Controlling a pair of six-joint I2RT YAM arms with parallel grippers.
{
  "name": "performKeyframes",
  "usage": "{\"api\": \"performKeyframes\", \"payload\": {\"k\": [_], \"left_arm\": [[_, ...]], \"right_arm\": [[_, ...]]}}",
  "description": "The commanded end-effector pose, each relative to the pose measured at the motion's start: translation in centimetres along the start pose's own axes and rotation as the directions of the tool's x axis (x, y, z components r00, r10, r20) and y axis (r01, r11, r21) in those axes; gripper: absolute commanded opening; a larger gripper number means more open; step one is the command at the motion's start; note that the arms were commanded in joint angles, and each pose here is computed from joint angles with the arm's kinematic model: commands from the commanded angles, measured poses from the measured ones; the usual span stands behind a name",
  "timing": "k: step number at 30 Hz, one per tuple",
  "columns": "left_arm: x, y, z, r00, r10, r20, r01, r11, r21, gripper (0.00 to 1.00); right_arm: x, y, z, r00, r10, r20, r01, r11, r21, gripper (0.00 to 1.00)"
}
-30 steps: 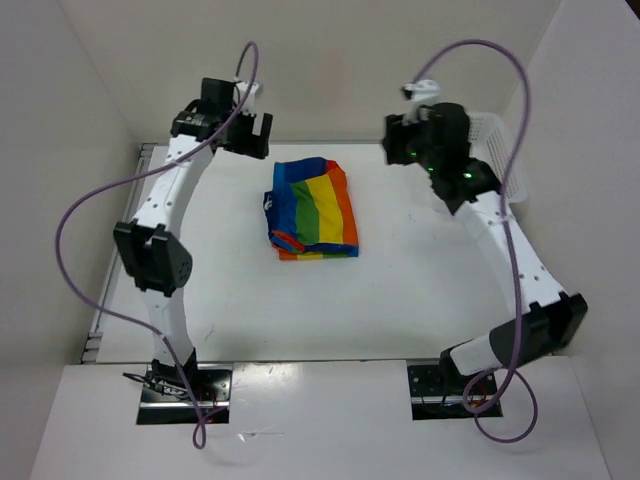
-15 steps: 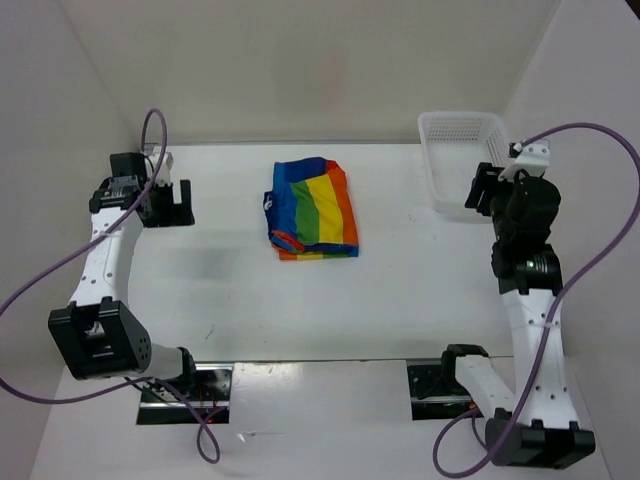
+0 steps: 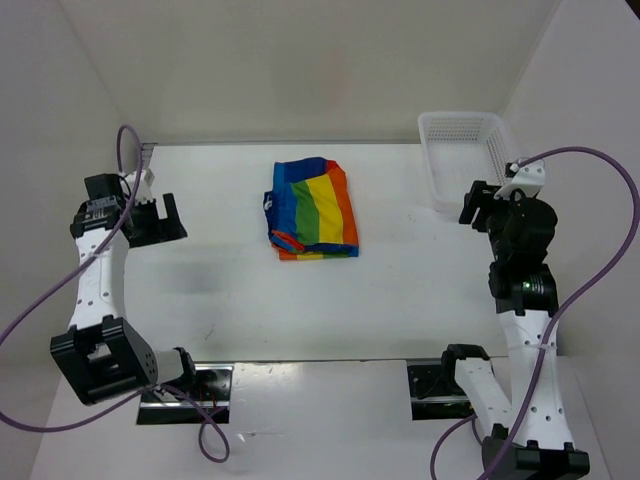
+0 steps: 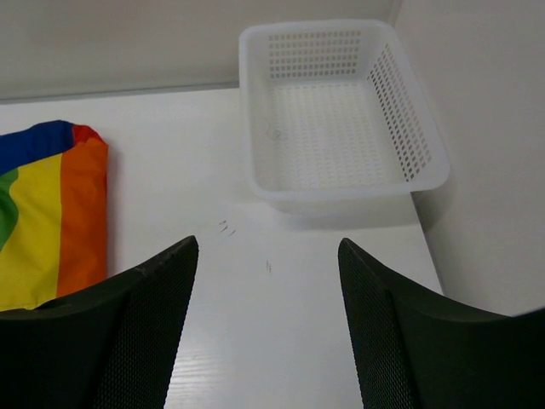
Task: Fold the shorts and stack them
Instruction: Fold the shorts
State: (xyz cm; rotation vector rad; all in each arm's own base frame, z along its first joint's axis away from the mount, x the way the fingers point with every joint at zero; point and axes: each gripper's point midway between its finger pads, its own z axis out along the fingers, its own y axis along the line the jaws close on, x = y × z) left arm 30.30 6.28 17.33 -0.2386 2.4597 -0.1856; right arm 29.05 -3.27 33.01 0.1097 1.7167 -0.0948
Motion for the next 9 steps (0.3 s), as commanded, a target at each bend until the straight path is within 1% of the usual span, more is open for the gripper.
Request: {"api": "performKeyframes", "payload": {"k": [1, 4, 9], "left_arm": [[-0.64, -1.26, -1.66, 0.997, 0.013, 0.076, -0.018, 0.998, 0.058, 1.00], [-0.31, -0.96, -1.97, 0.996, 0.003, 0.093, -0.008, 0.998, 0.056, 1.00], [0.03, -1.11, -2.44, 0.994, -0.008, 0.107, 0.000, 0.997, 0.074, 1.00]], "right_arm": [[-1.11, 0.34, -0.72, 0.999, 0.013, 0.053, -0.012, 1.000, -0.024, 0.72], [-0.37, 0.74, -0.93, 0.999, 0.013, 0.031, -0.011, 0.999, -0.047, 0.72], [-0.40, 0.85, -1.34, 0.999, 0.004, 0.042, -0.002, 0.998, -0.056, 0.73]]}}
